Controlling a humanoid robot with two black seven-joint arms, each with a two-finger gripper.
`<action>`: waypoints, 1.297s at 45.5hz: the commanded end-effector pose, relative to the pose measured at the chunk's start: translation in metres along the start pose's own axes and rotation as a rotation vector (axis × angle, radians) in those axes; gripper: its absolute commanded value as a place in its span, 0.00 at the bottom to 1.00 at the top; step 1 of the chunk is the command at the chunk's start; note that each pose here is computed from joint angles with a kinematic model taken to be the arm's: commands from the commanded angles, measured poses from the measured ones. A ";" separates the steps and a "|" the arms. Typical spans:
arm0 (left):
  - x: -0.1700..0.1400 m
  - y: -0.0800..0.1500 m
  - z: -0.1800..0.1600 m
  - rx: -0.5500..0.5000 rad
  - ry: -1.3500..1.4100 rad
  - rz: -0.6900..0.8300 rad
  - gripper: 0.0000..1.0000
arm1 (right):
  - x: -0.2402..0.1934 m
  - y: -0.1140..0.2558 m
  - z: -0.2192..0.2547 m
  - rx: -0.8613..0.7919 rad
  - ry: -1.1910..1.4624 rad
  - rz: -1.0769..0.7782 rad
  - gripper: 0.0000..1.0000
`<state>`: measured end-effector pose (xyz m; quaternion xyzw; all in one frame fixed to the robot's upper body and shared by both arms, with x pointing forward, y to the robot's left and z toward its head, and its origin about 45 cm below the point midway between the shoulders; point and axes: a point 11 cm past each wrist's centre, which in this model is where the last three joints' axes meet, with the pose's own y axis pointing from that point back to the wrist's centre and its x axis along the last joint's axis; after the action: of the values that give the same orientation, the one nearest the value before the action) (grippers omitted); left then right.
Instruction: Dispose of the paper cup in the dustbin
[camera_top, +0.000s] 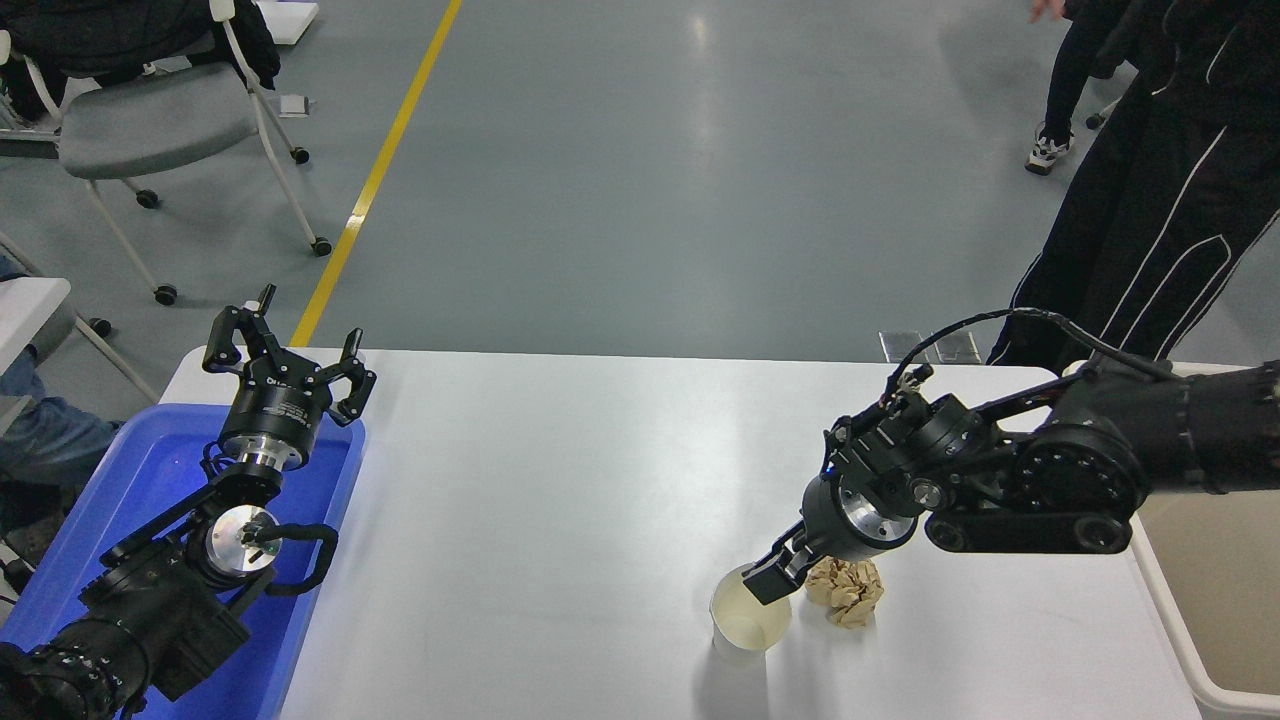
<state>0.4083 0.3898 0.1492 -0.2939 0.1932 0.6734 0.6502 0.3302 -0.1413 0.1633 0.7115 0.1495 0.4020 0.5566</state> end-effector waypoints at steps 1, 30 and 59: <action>0.000 0.000 0.000 0.000 0.001 0.000 1.00 | -0.005 -0.011 -0.004 0.004 0.003 -0.028 0.99; 0.000 0.000 0.000 -0.001 0.000 0.001 1.00 | -0.005 -0.020 -0.003 -0.011 0.020 -0.035 0.14; 0.000 0.000 0.000 0.000 0.001 0.000 1.00 | 0.002 -0.016 -0.012 0.068 0.007 -0.049 0.00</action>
<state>0.4084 0.3898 0.1493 -0.2941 0.1932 0.6732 0.6503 0.3254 -0.1318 0.1457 0.7129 0.1845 0.3898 0.5529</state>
